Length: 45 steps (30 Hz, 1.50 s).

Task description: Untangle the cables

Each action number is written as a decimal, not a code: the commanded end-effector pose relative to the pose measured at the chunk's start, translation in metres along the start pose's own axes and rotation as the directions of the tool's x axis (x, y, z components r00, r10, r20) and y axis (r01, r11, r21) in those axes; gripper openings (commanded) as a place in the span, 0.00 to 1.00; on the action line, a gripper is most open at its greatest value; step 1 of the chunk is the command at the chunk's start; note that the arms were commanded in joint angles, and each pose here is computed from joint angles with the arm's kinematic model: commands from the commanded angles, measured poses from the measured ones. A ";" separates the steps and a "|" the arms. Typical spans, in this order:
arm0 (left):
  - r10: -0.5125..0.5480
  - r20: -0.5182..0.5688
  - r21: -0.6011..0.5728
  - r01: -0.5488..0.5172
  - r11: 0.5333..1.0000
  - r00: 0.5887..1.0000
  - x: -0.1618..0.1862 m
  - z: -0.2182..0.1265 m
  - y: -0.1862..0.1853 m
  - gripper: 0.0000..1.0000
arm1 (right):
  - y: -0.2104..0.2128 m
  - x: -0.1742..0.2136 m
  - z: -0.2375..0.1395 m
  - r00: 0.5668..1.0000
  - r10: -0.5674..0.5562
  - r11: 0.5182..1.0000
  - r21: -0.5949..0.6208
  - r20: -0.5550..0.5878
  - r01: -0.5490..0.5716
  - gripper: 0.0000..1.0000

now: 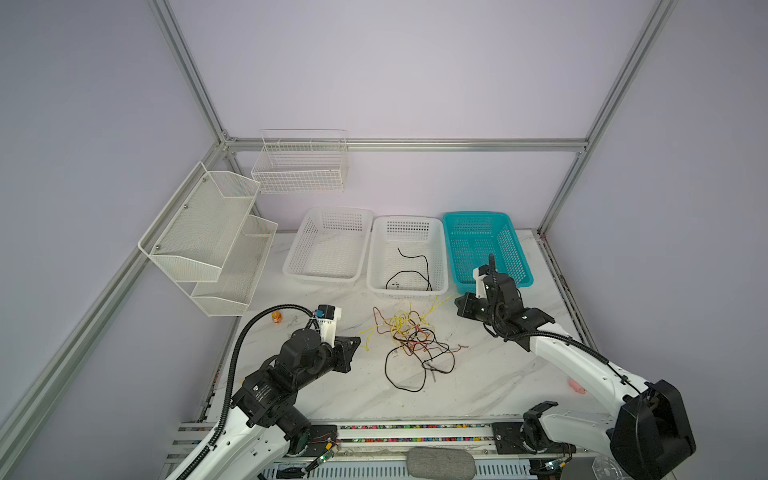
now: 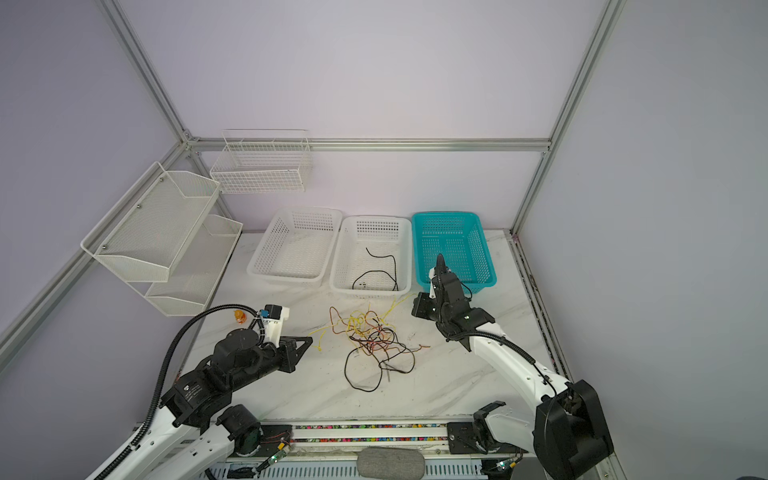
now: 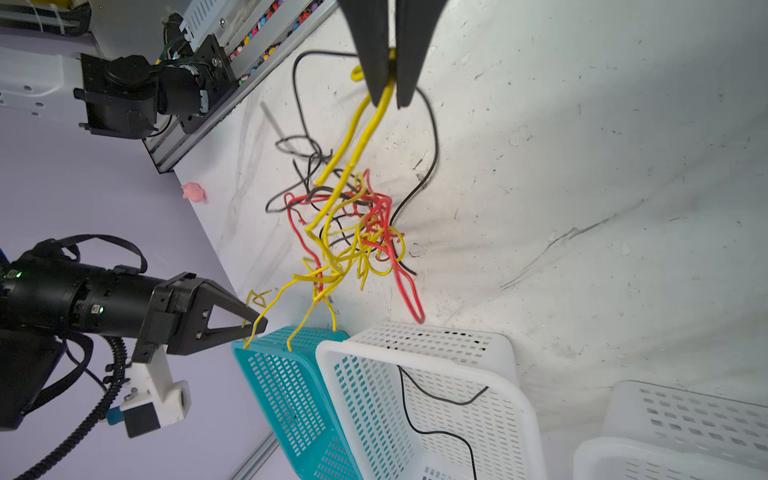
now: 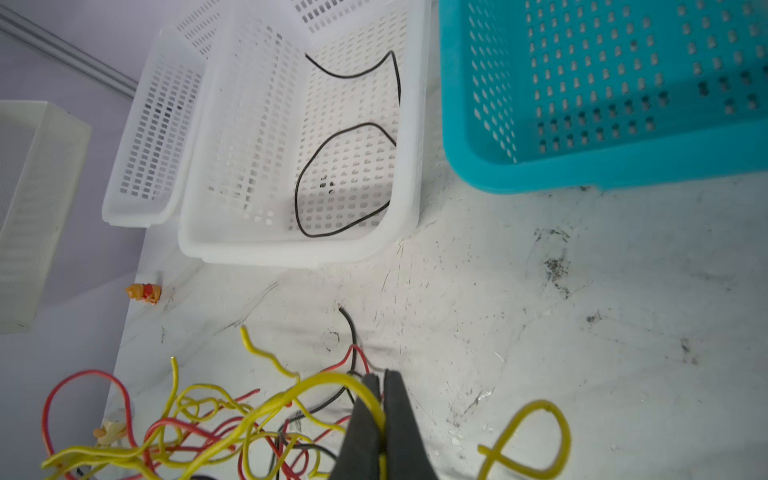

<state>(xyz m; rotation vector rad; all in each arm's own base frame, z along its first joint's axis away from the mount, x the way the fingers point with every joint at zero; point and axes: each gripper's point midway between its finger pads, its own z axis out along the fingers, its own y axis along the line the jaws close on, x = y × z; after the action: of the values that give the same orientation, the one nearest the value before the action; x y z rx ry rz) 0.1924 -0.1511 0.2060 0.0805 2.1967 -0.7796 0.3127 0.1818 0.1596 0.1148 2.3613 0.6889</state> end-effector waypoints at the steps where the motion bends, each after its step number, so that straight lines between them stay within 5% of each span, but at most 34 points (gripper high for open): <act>1: -0.016 0.085 0.048 0.012 0.999 0.996 -0.034 -0.018 -0.020 0.00 | 0.021 0.018 -0.003 0.991 -0.117 0.993 -0.041 -0.060 0.114 0.00; 6: -0.029 0.067 0.075 0.024 0.997 0.997 -0.039 -0.005 -0.028 0.00 | 0.073 0.069 -0.003 0.941 -0.302 0.944 -0.183 -0.154 0.273 0.00; 14: -0.025 0.003 0.007 0.025 1.000 1.000 -0.029 0.025 -0.009 0.00 | 0.115 0.068 -0.045 0.920 -0.389 0.859 -0.380 -0.048 0.343 0.00; 22: -0.055 0.063 0.004 0.055 0.999 0.997 -0.044 0.031 -0.004 0.00 | 0.132 0.117 -0.032 0.865 -0.465 0.828 -0.439 -0.190 0.349 0.00; 28: -0.064 0.039 0.105 0.059 0.993 0.997 -0.041 0.040 -0.019 0.00 | 0.164 0.089 -0.030 0.927 -0.369 0.830 -0.474 -0.068 0.296 0.00; 33: -0.067 0.144 0.008 0.067 0.998 0.987 -0.055 0.020 -0.002 0.00 | 0.131 0.089 -0.001 0.901 -0.416 0.887 -0.275 -0.123 0.372 0.00; 45: -0.055 0.369 0.094 0.021 0.995 0.928 -0.121 -0.073 -0.045 0.00 | 0.022 0.132 0.035 0.965 -0.156 0.986 0.026 -0.211 0.165 0.00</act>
<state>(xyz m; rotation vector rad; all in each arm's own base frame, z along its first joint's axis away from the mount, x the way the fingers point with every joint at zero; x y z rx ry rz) 0.2208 -0.1322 0.2610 -0.0881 2.0359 -0.7910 0.2227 0.2653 0.0859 -0.2798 2.5379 0.6371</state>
